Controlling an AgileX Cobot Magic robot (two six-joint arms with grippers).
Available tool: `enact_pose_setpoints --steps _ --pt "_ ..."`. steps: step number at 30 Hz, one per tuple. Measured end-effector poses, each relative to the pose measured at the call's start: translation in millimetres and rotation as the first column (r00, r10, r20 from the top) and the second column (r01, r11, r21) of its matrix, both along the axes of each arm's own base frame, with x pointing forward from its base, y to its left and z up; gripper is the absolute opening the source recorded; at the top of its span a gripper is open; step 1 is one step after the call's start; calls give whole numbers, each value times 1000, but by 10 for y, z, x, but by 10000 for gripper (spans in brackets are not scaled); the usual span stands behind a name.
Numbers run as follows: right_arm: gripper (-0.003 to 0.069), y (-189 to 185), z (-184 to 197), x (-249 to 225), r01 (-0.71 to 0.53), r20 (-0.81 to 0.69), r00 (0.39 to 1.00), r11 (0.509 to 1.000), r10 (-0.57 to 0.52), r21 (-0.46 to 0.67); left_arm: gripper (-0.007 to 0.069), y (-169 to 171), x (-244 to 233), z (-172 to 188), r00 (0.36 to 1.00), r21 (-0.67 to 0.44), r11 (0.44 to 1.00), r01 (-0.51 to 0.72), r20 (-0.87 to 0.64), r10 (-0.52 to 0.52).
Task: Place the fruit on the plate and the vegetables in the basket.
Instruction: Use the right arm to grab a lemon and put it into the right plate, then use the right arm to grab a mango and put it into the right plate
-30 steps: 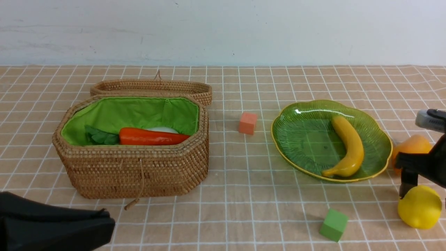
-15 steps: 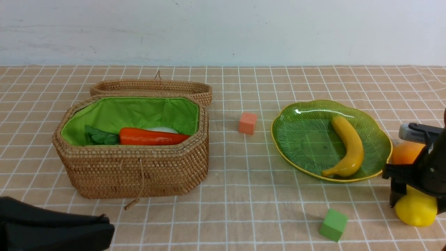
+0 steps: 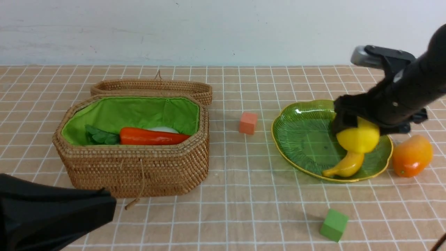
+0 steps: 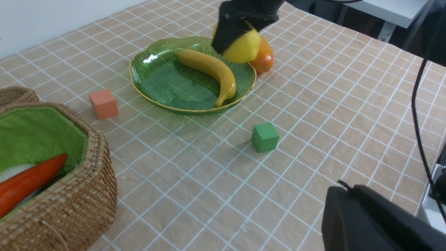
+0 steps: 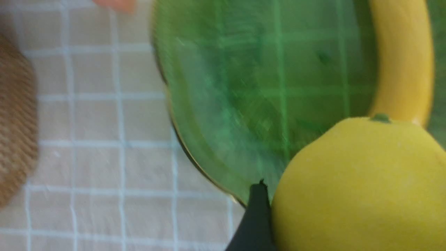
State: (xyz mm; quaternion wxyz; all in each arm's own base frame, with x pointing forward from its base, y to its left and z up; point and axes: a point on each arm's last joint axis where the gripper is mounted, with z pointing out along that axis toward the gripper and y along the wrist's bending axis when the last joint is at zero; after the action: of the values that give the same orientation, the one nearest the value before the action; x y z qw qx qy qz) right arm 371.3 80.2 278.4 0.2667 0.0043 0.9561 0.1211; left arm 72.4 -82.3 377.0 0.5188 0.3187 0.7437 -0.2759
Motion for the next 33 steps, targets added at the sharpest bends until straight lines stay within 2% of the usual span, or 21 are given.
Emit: enact_pose_setpoints --steps 3,8,12,16,19,23,27,28,29,30,33 --pt "591 124 -210 318 -27 63 998 1000 28 -13 -6 0 6 12 1000 -9 1000 -4 10 4" --pt "597 181 -542 573 -30 23 999 999 31 -15 -5 0 7 14 1000 -11 1000 -5 12 5" --pt "678 200 -481 615 -41 1 999 999 41 -11 -2 0 6 14 1000 -11 1000 -5 11 5" --pt "671 192 -243 547 -52 -3 999 999 52 -11 -2 0 6 14 1000 -11 1000 -5 11 5" --pt "628 95 72 406 -61 15 998 997 62 -56 -2 0 7 15 1000 -12 1000 -5 12 5" --pt "562 -163 302 265 -17 5 1000 989 18 -144 -2 -1 10 22 1000 -19 1000 -8 17 8" --pt "442 -810 413 32 143 -77 983 955 -168 -260 -2 -1 10 22 1000 -19 1000 -8 17 8" --pt "437 -868 397 17 156 -87 979 952 -184 -262 -1 -1 10 22 1000 -19 1000 -8 17 8" --pt "398 -1105 342 -72 213 -124 959 939 -253 -270 0 -1 10 22 1000 -19 1000 -8 17 8" --pt "393 -1134 340 -87 221 -125 957 937 -262 -270 1 -1 10 22 1000 -19 1000 -8 17 8" --pt "335 -1521 117 -255 338 -185 907 916 -378 -216 1 -1 10 24 1000 -21 1000 -8 18 8"
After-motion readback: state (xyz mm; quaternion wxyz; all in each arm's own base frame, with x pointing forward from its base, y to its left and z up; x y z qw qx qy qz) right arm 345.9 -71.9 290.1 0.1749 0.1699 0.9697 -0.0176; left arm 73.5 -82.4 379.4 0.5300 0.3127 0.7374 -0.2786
